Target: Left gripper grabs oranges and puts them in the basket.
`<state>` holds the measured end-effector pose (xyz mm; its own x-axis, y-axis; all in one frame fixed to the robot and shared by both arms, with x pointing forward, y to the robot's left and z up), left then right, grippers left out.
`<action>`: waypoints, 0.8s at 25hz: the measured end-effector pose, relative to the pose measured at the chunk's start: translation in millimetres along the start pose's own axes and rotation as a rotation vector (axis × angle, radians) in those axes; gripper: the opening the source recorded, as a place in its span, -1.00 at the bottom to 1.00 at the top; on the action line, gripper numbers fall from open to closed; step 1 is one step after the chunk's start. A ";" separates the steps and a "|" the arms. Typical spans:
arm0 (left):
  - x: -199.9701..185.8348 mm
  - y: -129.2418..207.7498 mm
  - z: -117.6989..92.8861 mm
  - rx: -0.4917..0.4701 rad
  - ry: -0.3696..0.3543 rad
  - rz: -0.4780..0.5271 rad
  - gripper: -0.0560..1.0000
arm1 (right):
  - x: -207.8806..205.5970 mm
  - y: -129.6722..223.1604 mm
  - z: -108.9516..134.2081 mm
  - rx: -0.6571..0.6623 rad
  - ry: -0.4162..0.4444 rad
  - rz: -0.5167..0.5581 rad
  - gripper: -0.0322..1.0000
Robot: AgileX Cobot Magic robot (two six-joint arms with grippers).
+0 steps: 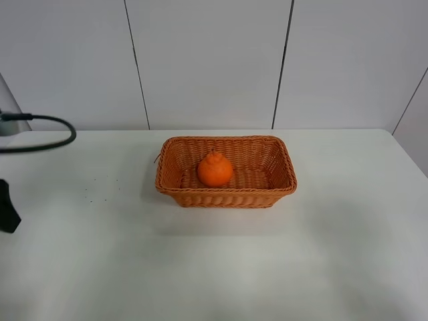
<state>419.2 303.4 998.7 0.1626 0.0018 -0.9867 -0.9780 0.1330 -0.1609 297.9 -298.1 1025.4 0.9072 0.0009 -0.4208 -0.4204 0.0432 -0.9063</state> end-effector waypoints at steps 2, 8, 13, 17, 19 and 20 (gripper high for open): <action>5.6 22.1 -3.2 -0.002 -0.006 -0.039 0.80 | 0.0 0.0 0.0 0.000 0.000 0.000 0.41; 22.6 74.2 -10.8 -0.041 -0.023 -0.183 0.80 | 0.0 0.0 0.0 0.000 0.000 0.000 0.41; 10.1 94.8 -13.8 -0.046 -0.047 -0.386 0.80 | 0.0 0.0 0.0 0.000 0.000 0.000 0.41; -2.5 102.9 -14.9 -0.046 -0.063 -0.518 0.80 | 0.0 0.0 0.0 0.000 0.000 0.000 0.41; -8.4 107.9 -15.7 -0.047 -0.071 -0.586 0.78 | 0.0 0.0 0.0 0.000 0.000 0.000 0.41; -11.2 110.6 -16.1 -0.048 -0.074 -0.619 0.77 | 0.0 0.0 0.0 0.000 0.000 0.000 0.41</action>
<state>307.2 302.2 991.7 0.7080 0.0077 -0.7062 -0.7040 0.0867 -0.7049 297.9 -298.1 1025.4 0.9072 0.0009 -0.4208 -0.4204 0.0432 -0.9063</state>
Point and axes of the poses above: a point on each arm's last joint axis where the gripper is mounted, x pointing out along that axis toward the gripper, z along the wrist's bending axis when the last joint is at zero, y = z × x, the point moved 7 cm from there along x, pointing out along that axis toward the gripper, and after that the axes turned 3 degrees about x, right-handed, at the moved point
